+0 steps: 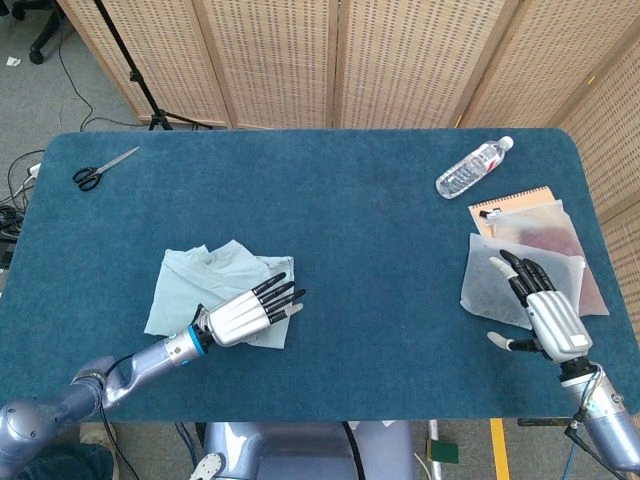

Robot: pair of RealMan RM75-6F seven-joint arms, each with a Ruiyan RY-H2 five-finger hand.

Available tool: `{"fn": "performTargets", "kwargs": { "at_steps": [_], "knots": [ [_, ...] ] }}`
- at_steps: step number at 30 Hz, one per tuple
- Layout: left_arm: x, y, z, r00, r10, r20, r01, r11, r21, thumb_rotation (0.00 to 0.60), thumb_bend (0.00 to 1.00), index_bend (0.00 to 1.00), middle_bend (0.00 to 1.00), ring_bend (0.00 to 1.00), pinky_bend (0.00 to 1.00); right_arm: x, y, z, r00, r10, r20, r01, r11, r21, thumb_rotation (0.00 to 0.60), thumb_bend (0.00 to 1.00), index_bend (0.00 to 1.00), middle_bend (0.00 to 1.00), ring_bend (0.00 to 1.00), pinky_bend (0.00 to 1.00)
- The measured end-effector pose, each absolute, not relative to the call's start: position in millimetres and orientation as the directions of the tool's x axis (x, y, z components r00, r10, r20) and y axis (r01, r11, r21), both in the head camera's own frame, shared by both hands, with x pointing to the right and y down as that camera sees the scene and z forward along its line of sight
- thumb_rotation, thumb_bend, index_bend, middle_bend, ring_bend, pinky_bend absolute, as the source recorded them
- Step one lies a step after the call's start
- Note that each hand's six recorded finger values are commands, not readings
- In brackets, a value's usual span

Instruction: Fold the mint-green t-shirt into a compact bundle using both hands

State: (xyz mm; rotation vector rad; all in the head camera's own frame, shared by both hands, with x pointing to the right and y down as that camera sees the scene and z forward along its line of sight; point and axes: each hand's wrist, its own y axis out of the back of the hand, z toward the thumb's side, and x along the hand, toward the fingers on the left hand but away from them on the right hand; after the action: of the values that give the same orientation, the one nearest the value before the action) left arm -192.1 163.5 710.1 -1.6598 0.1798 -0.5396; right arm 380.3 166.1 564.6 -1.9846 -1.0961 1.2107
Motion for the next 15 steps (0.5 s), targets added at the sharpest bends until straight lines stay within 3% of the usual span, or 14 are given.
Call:
{"fn": "performTargets", "kwargs": {
  "at_steps": [10, 15],
  "knots": [
    [-213, 146, 688, 0.865, -0.458, 0.205, 0.168, -0.12, -0.978, 0.6, 0.23, 0.0, 0.0, 0.0, 0.0, 377, 168, 565, 0.266, 0.858, -0.44, 0.344, -0.511, -0.788, 0.6, 0.0, 0.0, 0.0, 0.0, 0.0],
    [-221, 146, 687, 0.859, -0.454, 0.237, 0.19, -0.148, -0.971, 0.6, 0.01, 0.0, 0.0, 0.0, 0.0, 376, 169, 565, 0.27, 0.857, -0.439, 0.34, -0.512, -0.789, 0.6, 0.0, 0.0, 0.0, 0.0, 0.0]
  ]
}}
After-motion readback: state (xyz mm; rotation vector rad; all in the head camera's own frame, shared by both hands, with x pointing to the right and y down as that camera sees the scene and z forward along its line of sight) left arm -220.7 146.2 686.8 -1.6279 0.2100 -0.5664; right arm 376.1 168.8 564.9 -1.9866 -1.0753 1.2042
